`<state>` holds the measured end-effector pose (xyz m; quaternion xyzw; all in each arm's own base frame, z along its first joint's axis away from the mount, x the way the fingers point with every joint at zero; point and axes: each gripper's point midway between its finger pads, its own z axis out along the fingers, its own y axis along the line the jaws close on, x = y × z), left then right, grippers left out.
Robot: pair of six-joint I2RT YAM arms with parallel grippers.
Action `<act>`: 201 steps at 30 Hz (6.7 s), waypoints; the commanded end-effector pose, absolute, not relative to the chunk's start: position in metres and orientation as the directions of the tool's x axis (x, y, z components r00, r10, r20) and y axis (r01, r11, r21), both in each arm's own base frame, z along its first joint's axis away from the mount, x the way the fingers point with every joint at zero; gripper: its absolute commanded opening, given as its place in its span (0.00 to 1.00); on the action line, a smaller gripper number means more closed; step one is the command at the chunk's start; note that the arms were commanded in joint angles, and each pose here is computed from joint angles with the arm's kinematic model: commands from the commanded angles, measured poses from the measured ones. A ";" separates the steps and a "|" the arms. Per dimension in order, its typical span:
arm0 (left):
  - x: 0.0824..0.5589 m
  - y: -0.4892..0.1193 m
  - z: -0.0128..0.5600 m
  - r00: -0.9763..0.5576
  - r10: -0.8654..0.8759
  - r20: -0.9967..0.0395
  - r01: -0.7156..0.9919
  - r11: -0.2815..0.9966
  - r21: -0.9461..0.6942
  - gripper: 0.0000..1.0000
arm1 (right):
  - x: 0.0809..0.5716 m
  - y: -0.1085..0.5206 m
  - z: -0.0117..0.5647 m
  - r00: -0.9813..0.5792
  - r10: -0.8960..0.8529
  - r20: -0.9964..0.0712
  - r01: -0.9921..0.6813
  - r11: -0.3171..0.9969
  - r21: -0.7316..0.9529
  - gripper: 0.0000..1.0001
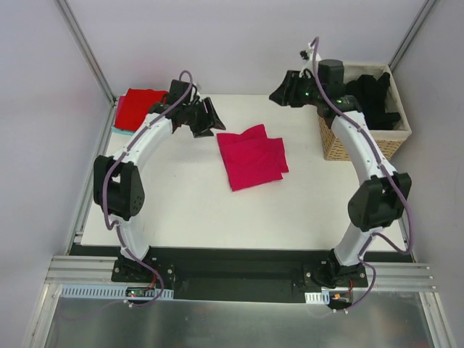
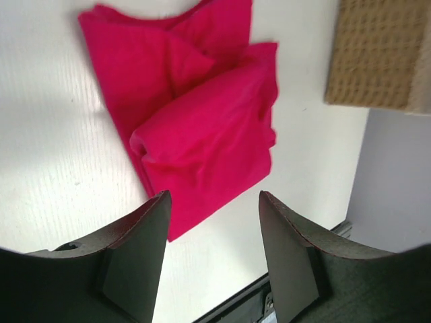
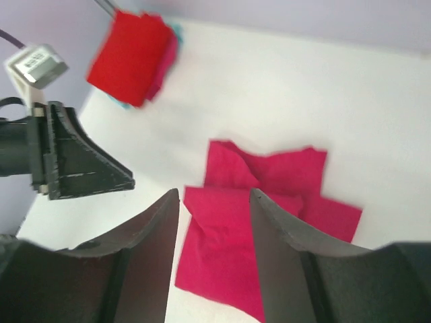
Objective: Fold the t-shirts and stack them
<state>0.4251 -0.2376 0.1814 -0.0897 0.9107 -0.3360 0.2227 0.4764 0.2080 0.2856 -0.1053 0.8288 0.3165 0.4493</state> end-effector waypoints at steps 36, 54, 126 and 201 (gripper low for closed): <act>0.270 -0.187 0.274 -0.816 -0.362 -0.450 0.082 0.700 -0.710 0.43 | 0.425 0.283 0.061 -0.925 -0.155 -0.346 -0.307 0.843 0.442 0.01; 0.257 -0.178 0.264 -0.817 -0.391 -0.423 0.027 0.708 -0.706 0.39 | 0.461 0.307 0.071 -0.897 -0.105 -0.429 -0.322 0.820 0.473 0.01; 0.203 -0.216 0.192 -0.981 -0.077 -0.181 0.086 0.657 -0.749 0.36 | 0.221 0.178 0.099 -0.986 -0.069 -0.150 -0.077 0.996 0.050 0.01; 0.237 -0.246 0.253 -0.869 -0.039 -0.494 0.314 0.727 -0.610 0.00 | 0.172 0.188 0.114 -0.932 -0.054 -0.359 -0.190 0.915 0.357 0.01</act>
